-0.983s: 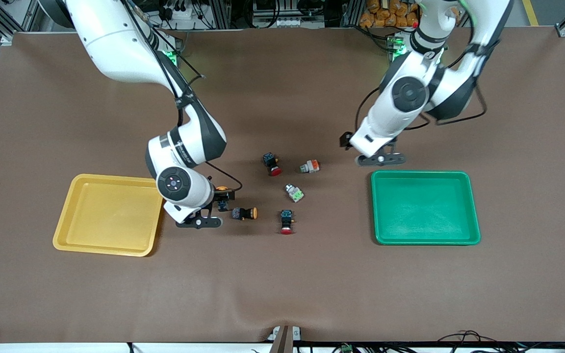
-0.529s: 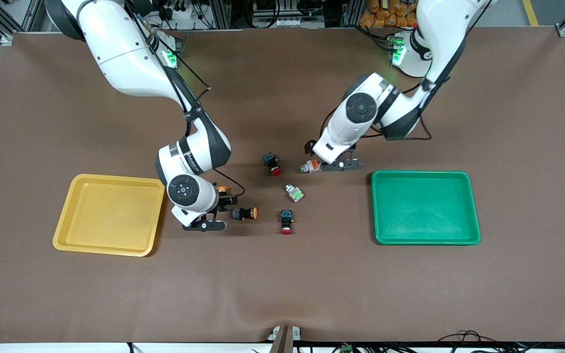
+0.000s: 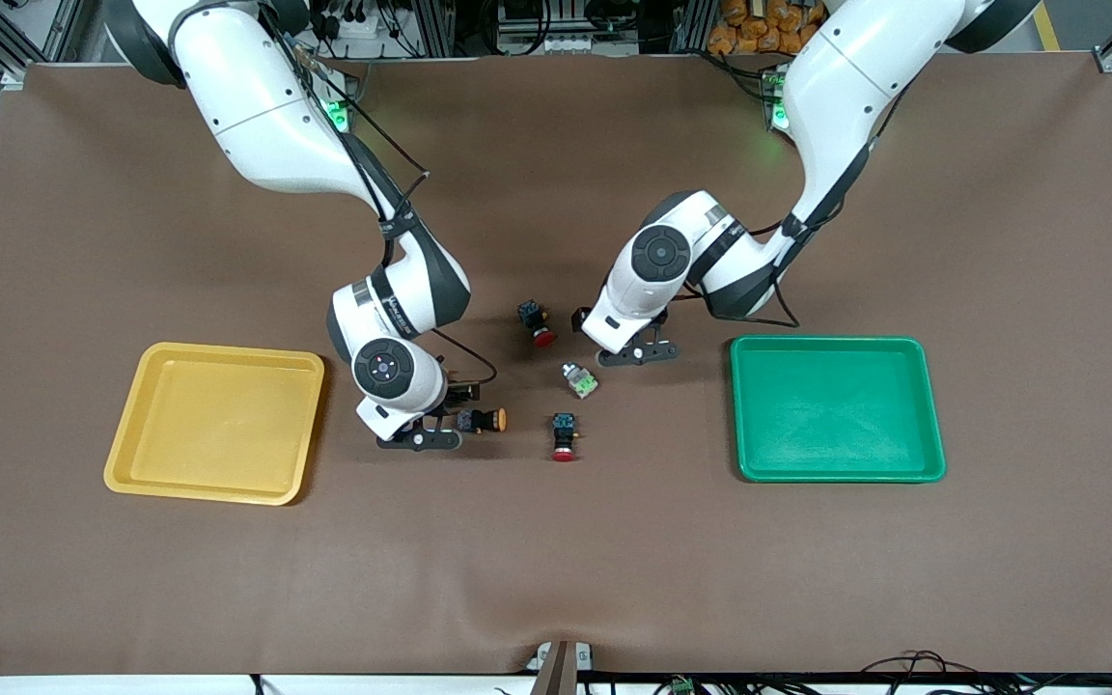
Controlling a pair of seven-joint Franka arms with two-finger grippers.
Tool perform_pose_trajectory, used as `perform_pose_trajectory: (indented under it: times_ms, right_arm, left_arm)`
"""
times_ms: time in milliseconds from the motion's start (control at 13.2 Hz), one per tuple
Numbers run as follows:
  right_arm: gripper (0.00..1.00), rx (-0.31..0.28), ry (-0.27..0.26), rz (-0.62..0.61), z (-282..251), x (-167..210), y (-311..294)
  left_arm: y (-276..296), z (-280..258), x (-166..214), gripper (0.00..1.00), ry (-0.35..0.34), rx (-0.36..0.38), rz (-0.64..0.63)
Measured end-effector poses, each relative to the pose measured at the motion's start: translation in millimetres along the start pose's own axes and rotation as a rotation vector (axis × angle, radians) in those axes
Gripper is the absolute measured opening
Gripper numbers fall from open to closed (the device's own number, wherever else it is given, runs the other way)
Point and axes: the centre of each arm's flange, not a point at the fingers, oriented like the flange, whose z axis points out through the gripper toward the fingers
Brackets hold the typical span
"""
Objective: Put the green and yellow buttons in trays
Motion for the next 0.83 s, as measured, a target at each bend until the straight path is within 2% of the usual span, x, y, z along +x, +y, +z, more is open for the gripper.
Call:
perform_pose_trajectory:
  times_ms: [303,529,832]
  right_arm:
    - [0.33,0.007,0.020,0.039,2,0,4]
    - [0.34,0.010,0.049,0.142,-26,12,31]
    - [0.33,0.023,0.026,0.243,-115,32,150]
  left_arm:
    - [1,13,-4,1.00,-0.012,0.015,-0.024]
    - [8,24,-15,1.00,-0.019,0.031,-0.040]
    - [6,30,-13,1.00,-0.015,0.040,-0.048]
